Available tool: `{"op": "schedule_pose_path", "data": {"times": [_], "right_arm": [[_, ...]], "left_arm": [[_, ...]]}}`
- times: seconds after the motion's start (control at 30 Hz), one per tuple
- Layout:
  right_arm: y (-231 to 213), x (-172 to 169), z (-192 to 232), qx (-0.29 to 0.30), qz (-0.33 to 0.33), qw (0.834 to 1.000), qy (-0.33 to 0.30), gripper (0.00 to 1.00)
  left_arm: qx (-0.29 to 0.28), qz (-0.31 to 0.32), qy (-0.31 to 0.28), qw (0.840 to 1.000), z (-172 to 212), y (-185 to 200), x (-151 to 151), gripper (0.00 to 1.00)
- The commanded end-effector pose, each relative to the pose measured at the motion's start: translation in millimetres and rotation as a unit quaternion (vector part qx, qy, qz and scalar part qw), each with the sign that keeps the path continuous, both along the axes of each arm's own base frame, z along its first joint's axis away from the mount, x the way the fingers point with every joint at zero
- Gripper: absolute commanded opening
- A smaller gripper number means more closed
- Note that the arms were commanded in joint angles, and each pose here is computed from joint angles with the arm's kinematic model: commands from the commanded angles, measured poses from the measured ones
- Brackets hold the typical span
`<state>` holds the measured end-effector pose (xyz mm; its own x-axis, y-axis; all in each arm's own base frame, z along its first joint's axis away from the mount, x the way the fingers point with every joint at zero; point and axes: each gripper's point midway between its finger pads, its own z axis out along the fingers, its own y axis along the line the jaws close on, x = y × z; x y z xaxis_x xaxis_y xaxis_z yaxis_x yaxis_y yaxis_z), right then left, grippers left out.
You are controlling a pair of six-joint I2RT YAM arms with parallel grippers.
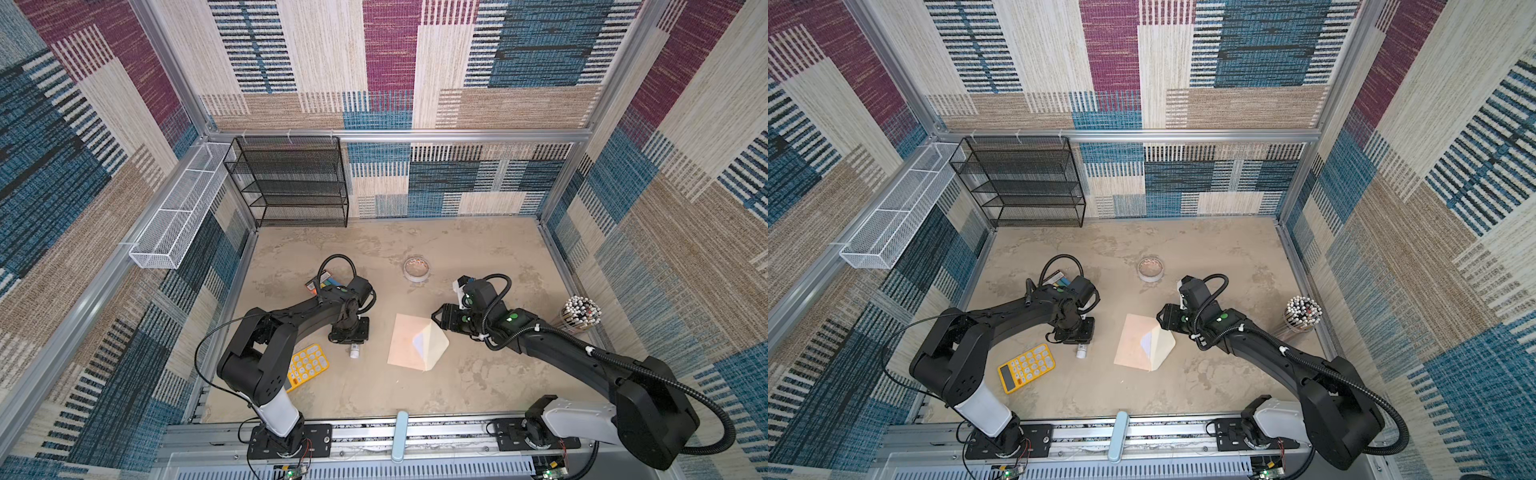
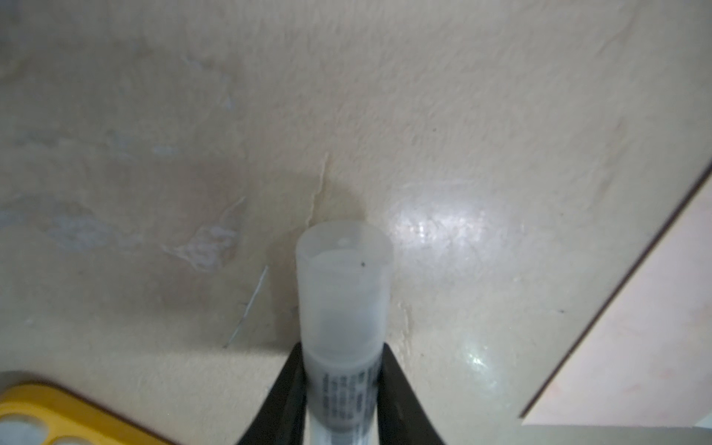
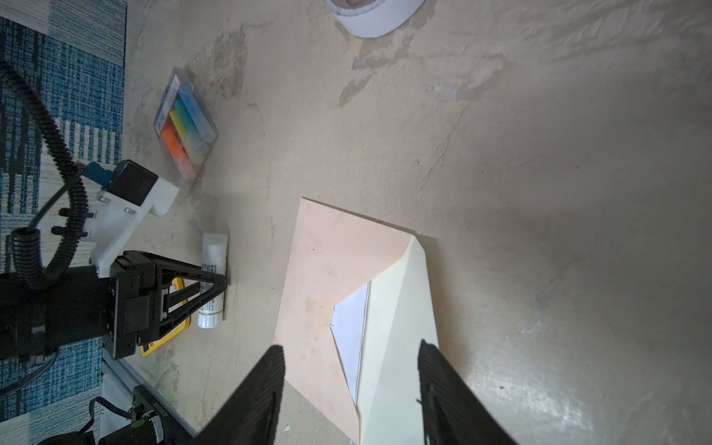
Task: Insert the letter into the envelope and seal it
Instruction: 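Grasp the white glue stick with the left gripper while the right gripper withdraws, then lift the glue stick with the left gripper toward the right gripper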
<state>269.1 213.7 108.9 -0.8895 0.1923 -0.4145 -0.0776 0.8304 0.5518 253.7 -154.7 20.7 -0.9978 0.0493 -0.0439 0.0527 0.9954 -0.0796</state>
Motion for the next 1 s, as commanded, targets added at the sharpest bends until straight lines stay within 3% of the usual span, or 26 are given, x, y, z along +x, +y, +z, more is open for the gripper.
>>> {"op": "schedule_pose_path", "data": {"times": [0.0,0.33,0.57,0.73,0.97], "right_arm": [[4,3,7,0.013,0.001,1.000,-0.014,0.59],[4,6,14,0.015,0.003,0.999,-0.028,0.59],[6,12,42,0.043,0.000,0.996,-0.077,0.59],[15,19,82,0.100,0.002,0.985,-0.140,0.59],[17,20,152,0.168,0.005,0.955,-0.243,0.58]], "left_arm": [[0.020,-0.010,0.006,1.000,-7,6,-1,0.30],[0.028,-0.020,-0.002,0.999,1,6,-5,0.21],[-0.040,-0.058,-0.105,0.992,64,-19,7,0.20],[-0.123,-0.091,-0.207,0.966,129,-43,10,0.18],[-0.223,-0.129,-0.322,0.911,195,-74,6,0.16]]}}
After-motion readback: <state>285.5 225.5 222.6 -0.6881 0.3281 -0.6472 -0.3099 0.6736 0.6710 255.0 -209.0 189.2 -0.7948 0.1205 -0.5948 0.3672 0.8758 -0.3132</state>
